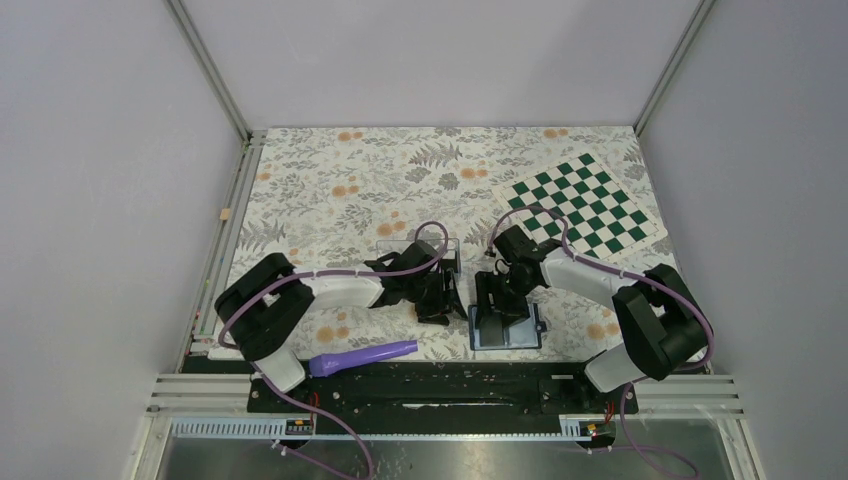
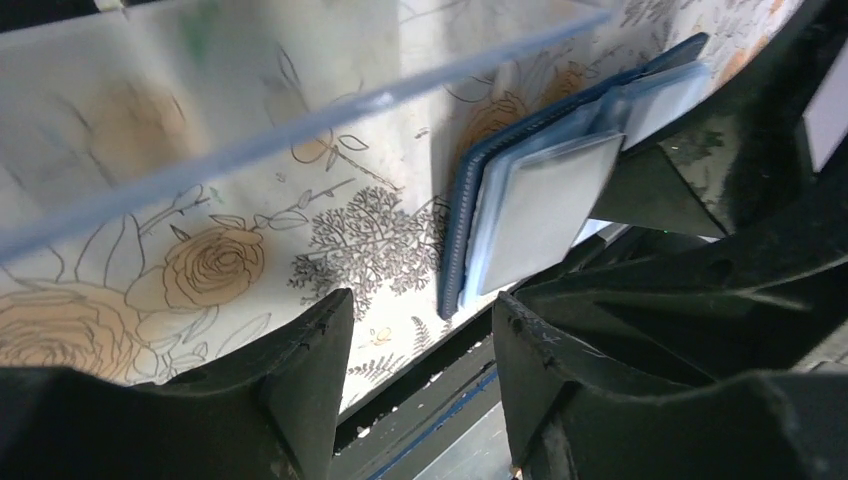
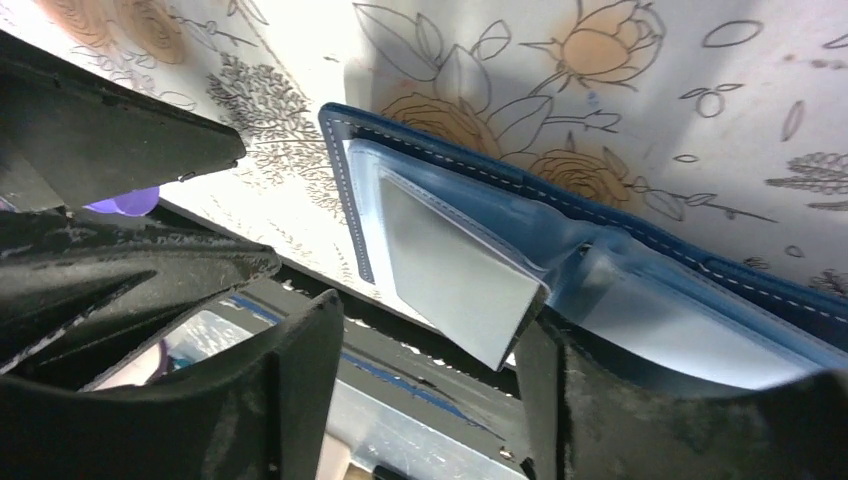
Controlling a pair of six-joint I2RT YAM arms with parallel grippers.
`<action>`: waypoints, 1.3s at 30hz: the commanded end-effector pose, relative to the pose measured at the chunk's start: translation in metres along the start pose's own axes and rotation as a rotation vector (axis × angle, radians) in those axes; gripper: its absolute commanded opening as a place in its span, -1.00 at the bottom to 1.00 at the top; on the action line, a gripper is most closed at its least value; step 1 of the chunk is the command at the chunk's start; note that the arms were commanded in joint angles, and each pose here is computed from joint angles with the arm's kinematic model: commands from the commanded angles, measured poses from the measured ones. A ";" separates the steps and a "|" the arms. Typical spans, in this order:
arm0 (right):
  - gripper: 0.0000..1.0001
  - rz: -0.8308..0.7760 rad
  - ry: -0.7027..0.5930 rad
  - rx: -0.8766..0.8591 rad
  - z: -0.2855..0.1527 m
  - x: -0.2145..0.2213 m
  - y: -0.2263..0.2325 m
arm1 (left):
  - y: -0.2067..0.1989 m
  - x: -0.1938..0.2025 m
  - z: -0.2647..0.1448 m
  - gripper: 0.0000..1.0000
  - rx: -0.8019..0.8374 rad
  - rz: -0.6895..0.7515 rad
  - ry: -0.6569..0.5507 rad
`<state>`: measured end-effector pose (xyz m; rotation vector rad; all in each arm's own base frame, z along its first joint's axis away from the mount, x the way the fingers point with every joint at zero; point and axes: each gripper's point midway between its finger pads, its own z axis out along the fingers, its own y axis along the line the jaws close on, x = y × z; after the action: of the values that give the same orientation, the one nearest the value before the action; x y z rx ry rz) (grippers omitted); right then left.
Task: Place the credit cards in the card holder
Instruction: Insert the credit card into the card holder.
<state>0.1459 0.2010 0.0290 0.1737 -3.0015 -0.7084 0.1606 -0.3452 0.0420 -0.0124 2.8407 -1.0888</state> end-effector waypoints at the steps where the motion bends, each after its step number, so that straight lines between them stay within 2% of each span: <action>1: 0.29 -0.045 0.001 0.093 -0.003 -0.001 -0.014 | -0.013 -0.004 0.009 0.06 0.065 -0.007 0.010; 3: -0.12 -0.031 0.013 0.082 0.005 -0.001 -0.015 | -0.015 -0.004 0.013 0.03 0.075 -0.013 0.020; 4: -0.21 -0.025 0.021 0.074 0.009 0.000 -0.015 | -0.016 -0.005 0.015 0.03 0.080 -0.016 0.023; 9: -0.40 -0.010 0.068 0.007 0.028 0.001 -0.010 | -0.018 -0.004 0.027 0.02 0.092 -0.028 0.041; 14: -0.45 0.000 0.074 -0.051 0.036 0.002 -0.004 | -0.034 -0.002 0.026 -0.06 0.195 -0.030 0.047; 25: -0.45 0.003 0.068 -0.105 0.040 0.001 0.003 | -0.069 0.005 -0.009 -0.27 0.347 0.037 0.041; 31: -0.40 0.031 0.053 -0.198 0.042 -0.004 0.015 | -0.068 0.017 -0.010 -0.29 0.375 0.049 0.075; 33: -0.37 0.047 0.046 -0.236 0.042 -0.007 0.020 | -0.067 0.018 -0.013 -0.39 0.392 0.039 0.066; 36: -0.33 0.054 0.045 -0.304 0.042 -0.010 0.030 | -0.058 0.017 -0.015 -0.59 0.360 0.017 0.033; 39: -0.29 0.042 0.047 -0.330 0.040 -0.016 0.038 | -0.039 0.013 -0.017 -0.69 0.239 0.013 -0.015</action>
<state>0.1297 0.2400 0.0149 0.0544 -2.7101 -1.0631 0.1366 -0.3656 0.0553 -0.0017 2.7588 -1.4331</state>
